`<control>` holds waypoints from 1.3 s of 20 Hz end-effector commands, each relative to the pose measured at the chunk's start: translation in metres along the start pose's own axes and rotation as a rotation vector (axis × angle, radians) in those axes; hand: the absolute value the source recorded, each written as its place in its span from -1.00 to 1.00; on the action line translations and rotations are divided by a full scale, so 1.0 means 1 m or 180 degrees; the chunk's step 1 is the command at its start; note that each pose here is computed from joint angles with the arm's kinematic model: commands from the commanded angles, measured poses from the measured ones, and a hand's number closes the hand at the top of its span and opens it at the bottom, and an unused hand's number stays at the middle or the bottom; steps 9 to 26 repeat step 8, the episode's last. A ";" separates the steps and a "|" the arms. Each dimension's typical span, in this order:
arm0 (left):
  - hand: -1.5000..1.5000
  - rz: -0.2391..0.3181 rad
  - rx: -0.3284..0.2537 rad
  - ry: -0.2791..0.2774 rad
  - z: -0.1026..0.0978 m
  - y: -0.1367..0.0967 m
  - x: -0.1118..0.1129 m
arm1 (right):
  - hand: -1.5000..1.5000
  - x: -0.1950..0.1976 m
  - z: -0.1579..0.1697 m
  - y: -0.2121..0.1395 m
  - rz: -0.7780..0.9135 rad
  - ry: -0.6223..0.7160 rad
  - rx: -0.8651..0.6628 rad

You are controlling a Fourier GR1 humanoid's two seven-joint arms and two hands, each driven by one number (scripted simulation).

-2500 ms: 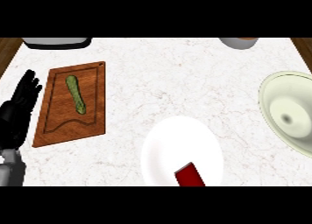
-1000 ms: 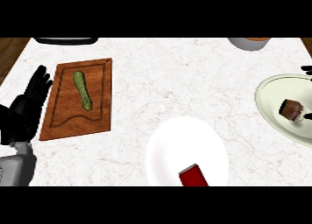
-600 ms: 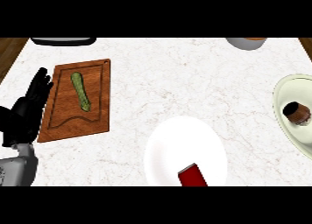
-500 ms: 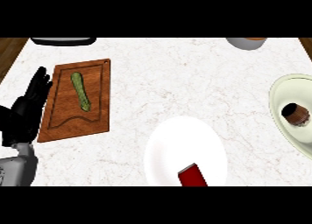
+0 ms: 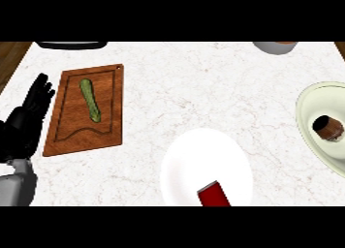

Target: Pick the cupcake from the plate and place it in the bowl

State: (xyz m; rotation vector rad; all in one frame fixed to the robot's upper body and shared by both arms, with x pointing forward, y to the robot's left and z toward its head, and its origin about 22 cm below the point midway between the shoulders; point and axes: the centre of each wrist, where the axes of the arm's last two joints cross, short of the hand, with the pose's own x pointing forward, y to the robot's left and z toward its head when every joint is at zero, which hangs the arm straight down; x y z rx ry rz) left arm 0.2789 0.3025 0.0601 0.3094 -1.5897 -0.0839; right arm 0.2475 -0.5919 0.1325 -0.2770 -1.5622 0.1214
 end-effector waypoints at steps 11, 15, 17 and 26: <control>0.00 0.0020 0.0003 0.0009 0.002 -0.004 -0.007 | -1.00 0.007 0.020 -0.020 -0.0612 -0.0443 0.0501; 0.00 0.0020 0.0003 0.0009 0.002 -0.004 -0.007 | -1.00 0.007 0.020 -0.020 -0.0612 -0.0443 0.0501; 0.00 0.0020 0.0003 0.0009 0.002 -0.004 -0.007 | -1.00 0.007 0.020 -0.020 -0.0612 -0.0443 0.0501; 0.00 0.0020 0.0003 0.0009 0.002 -0.004 -0.007 | -1.00 0.007 0.020 -0.020 -0.0612 -0.0443 0.0501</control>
